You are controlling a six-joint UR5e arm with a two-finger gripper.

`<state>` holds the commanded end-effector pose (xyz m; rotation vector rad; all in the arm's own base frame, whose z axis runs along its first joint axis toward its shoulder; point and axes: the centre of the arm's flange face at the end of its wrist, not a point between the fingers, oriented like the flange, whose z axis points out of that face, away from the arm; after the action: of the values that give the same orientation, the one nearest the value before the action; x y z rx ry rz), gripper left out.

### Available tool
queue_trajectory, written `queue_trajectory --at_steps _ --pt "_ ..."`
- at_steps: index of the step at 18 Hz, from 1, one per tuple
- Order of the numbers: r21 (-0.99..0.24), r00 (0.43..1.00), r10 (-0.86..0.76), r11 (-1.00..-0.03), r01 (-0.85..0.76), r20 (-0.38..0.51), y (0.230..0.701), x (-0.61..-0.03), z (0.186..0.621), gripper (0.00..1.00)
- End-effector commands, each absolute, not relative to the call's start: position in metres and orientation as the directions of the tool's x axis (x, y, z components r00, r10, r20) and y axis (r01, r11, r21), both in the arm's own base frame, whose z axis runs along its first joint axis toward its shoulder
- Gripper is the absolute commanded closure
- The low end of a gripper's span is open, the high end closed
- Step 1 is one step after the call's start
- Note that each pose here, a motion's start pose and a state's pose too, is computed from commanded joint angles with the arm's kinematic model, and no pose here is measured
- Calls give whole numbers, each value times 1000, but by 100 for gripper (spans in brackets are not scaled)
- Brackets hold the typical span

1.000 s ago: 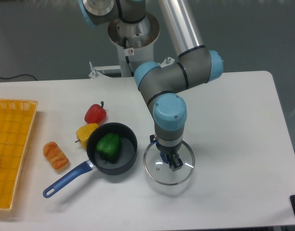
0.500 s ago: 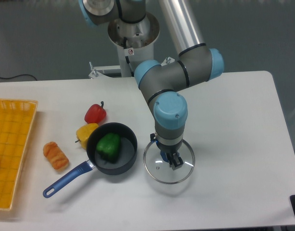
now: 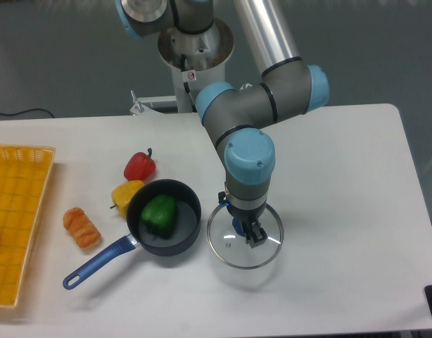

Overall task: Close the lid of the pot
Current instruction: 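Hold the glass lid by its knob with the gripper, lifting slightly, then carry the held glass lid over the black pot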

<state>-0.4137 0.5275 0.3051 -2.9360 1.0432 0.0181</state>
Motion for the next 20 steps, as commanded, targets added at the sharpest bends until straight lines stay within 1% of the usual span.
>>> queue_trajectory --at_steps 6,11,16,20 --pt "-28 777 -630 -777 -629 -1 522 -401 327 42" --pt "-35 774 -633 -774 -633 5 538 -377 327 42" --pt "-23 763 -646 -763 -646 18 559 -340 320 42" --pt "-20 755 -655 -755 -655 23 565 -320 322 42"
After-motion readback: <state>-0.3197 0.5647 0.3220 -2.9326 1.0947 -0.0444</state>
